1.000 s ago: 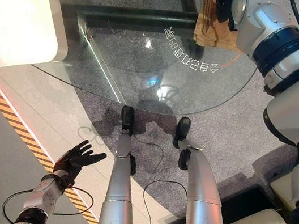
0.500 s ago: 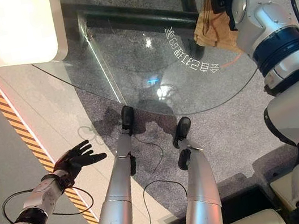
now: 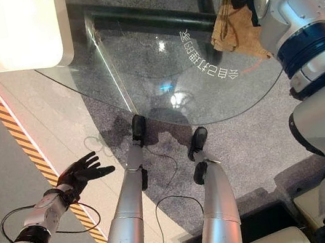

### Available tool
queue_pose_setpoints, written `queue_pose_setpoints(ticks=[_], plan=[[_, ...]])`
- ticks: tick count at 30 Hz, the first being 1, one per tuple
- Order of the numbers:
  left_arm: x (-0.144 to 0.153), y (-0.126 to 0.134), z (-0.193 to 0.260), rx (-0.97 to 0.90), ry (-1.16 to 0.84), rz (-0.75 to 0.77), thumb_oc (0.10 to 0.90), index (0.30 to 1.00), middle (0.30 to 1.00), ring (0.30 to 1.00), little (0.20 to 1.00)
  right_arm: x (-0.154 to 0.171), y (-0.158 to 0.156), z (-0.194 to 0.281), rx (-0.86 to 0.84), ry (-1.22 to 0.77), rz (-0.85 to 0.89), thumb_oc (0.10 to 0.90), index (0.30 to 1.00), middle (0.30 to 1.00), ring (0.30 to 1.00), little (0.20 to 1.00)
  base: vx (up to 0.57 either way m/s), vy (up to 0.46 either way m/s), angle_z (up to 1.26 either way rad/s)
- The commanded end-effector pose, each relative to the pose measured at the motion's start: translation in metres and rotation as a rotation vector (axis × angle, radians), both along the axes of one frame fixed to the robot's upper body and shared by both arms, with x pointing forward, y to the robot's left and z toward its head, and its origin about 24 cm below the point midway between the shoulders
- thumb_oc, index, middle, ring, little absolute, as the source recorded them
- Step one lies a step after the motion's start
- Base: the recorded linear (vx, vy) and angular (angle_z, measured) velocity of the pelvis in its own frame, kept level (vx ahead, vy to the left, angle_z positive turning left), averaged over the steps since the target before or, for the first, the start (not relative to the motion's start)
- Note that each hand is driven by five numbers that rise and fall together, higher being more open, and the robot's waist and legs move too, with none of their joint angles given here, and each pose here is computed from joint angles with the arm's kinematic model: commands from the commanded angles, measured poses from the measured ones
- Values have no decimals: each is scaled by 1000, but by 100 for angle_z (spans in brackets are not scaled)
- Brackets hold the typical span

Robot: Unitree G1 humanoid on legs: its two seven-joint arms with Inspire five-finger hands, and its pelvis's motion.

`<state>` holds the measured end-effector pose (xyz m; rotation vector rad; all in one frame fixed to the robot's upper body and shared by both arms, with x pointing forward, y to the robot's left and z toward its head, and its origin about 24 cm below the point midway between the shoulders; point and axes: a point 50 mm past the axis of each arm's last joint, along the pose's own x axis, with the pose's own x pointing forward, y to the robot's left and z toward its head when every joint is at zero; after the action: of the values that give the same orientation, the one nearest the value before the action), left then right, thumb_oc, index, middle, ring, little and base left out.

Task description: Wipe the table with a cloth and put it in the basket.

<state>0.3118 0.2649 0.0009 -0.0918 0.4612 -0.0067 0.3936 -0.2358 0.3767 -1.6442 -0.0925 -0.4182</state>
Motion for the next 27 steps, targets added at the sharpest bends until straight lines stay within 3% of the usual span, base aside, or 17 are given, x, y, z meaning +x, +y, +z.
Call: queue_pose_setpoints(ticks=[1, 27], plan=[[-21, 29, -11, 26, 66, 63, 800, 900, 900, 900, 900, -3, -23, -15, -84, 90, -85, 100, 300, 300, 300, 200, 0, 0, 0], [-23, 31, -12, 30, 67, 60, 800, 900, 900, 900, 900, -7, -30, -8, -110, 55, -139, 100, 300, 300, 300, 200, 0, 0, 0]])
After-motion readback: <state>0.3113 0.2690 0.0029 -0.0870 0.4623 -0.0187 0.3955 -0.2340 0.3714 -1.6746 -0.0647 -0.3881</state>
